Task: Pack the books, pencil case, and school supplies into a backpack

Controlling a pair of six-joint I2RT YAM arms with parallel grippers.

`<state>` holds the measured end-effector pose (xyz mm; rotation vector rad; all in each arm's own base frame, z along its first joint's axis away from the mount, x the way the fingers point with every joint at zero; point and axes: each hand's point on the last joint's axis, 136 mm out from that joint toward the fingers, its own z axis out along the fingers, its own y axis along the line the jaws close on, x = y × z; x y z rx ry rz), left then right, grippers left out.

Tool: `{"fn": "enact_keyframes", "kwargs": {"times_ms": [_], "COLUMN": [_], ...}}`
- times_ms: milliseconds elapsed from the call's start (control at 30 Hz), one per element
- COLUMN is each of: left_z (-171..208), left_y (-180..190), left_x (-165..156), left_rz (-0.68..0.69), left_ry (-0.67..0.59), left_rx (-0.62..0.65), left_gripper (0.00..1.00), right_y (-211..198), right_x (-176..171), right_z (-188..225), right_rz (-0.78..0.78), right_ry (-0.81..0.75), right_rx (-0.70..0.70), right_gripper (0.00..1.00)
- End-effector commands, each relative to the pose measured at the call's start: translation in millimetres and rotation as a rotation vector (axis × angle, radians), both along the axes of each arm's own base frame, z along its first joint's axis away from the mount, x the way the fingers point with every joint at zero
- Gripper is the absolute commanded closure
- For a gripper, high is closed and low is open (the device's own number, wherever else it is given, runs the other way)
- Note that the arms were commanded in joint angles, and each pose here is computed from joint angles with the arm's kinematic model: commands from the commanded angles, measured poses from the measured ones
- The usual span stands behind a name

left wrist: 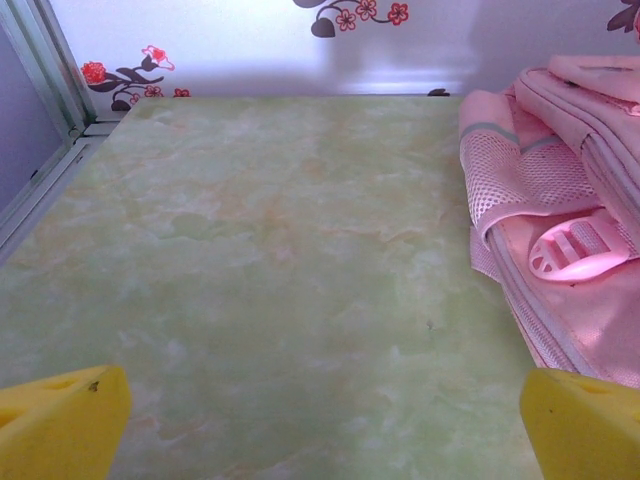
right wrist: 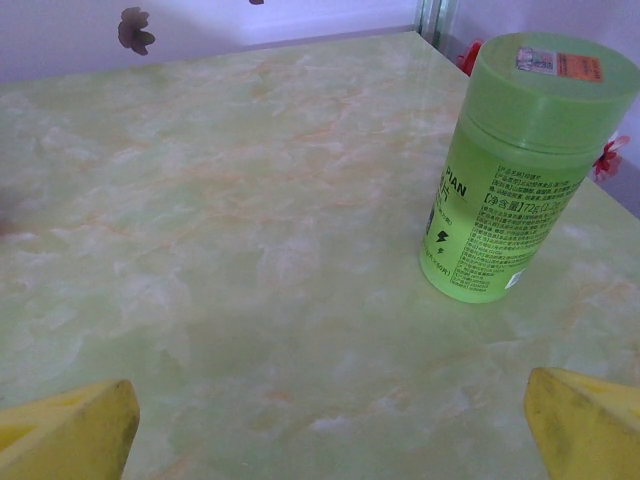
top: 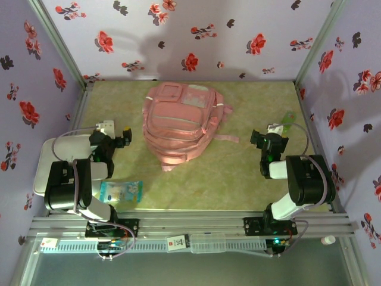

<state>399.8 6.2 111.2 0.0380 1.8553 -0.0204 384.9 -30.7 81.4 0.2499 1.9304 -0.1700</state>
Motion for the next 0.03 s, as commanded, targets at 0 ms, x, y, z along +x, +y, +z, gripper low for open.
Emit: {"fn": "enact_keyframes", "kwargs": {"times_ms": [0], "left_z": [-16.9], "left_y": [-2.6], "left_x": [-2.2], "left_rz": [-0.013], "left_ry": [0.061], "left_rx": [-0.01], "left_gripper": [0.0], "right_y": [-0.5], "right_x": [6.3], "right_z": [6.3], "right_rz": [-0.003], "right_ry": [-0.023], "right_rx": [0.02], "right_gripper": [0.01]}}
